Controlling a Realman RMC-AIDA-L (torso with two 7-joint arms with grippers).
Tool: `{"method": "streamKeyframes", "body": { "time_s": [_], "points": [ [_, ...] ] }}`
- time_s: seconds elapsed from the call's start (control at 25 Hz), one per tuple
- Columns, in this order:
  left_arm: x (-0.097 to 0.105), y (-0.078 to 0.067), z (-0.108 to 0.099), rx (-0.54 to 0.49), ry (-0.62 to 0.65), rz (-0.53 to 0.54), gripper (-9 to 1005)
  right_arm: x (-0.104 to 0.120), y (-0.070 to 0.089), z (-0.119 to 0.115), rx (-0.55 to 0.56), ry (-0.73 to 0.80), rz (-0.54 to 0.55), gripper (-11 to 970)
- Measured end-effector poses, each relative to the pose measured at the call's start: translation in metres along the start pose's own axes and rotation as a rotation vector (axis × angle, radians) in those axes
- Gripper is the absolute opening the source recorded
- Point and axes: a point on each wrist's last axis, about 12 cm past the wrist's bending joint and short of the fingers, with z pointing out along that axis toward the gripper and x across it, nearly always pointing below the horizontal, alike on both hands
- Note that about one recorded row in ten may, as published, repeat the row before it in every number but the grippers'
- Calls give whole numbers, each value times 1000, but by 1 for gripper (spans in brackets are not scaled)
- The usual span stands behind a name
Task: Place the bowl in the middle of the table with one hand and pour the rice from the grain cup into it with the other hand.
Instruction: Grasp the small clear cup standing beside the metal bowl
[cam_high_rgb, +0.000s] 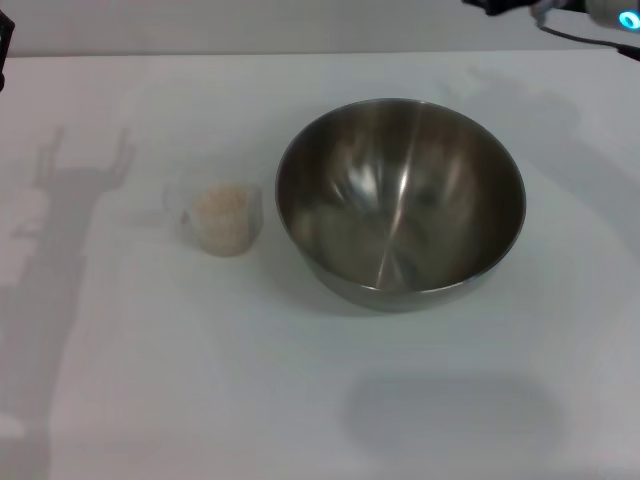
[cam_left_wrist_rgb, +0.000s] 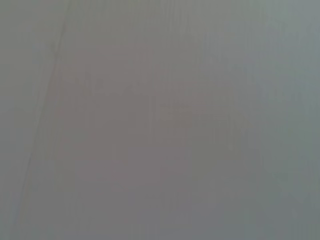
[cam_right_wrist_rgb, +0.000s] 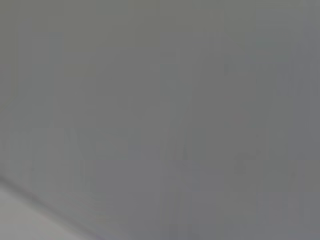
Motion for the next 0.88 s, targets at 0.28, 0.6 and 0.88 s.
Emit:
{"method": "streamKeyframes", "body": {
  "time_s": [0.28, 0.6, 0.88],
  "points": [
    [2, -2, -3, 9, 14, 0, 804, 23, 24, -12, 280, -530, -36, 470],
    [7, -11, -15, 60, 51, -13, 802, 77, 25, -33, 400, -1008, 66, 474],
    [13, -26, -48, 180, 121, -11, 801, 115, 6, -50, 341, -1117, 121, 478]
  ]
}}
